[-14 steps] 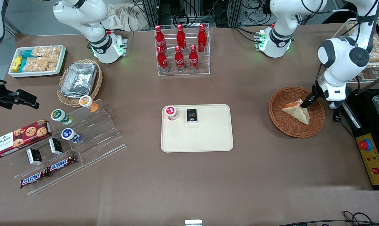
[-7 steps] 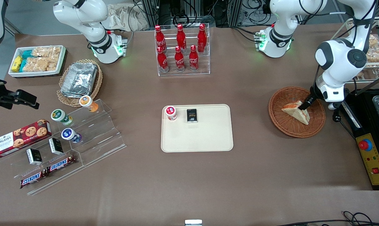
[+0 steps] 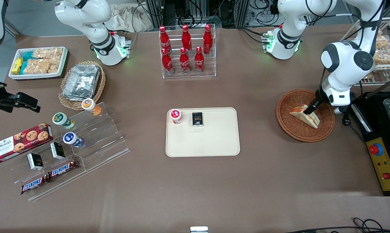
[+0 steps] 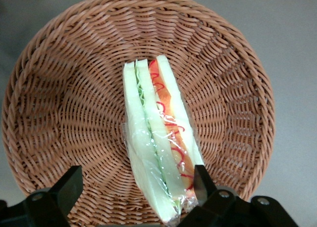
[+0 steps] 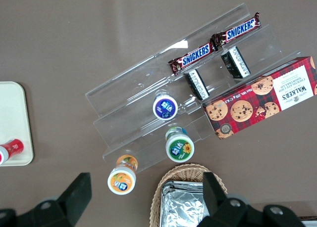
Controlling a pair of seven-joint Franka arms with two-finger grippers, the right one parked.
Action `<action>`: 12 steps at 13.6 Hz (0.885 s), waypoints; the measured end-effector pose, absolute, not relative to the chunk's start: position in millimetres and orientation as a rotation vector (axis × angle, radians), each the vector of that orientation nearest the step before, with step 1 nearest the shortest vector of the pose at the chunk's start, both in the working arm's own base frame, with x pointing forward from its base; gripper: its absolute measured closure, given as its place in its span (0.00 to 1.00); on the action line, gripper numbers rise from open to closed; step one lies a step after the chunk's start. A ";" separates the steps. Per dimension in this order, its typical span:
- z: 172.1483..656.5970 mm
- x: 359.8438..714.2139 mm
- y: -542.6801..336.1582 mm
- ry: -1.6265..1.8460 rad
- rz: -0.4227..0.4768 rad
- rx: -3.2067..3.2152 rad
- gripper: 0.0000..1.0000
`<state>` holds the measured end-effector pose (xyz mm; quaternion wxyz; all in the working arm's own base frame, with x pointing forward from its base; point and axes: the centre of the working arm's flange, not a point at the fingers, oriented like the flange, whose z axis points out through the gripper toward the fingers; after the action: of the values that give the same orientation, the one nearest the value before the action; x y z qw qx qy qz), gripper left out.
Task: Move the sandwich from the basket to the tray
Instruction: 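Lower the open left gripper onto the wrapped sandwich in the basket, then close the left gripper on the sandwich edge and lift it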
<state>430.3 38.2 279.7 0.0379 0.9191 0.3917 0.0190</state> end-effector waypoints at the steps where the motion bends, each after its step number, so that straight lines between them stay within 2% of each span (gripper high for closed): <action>1: 281.1 430.9 38.1 1.201 0.063 2.819 0.00; 12: 288.6 433.6 20.6 1.196 0.066 2.817 0.00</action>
<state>433.6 20.6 288.6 0.0402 0.9195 0.3904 0.0216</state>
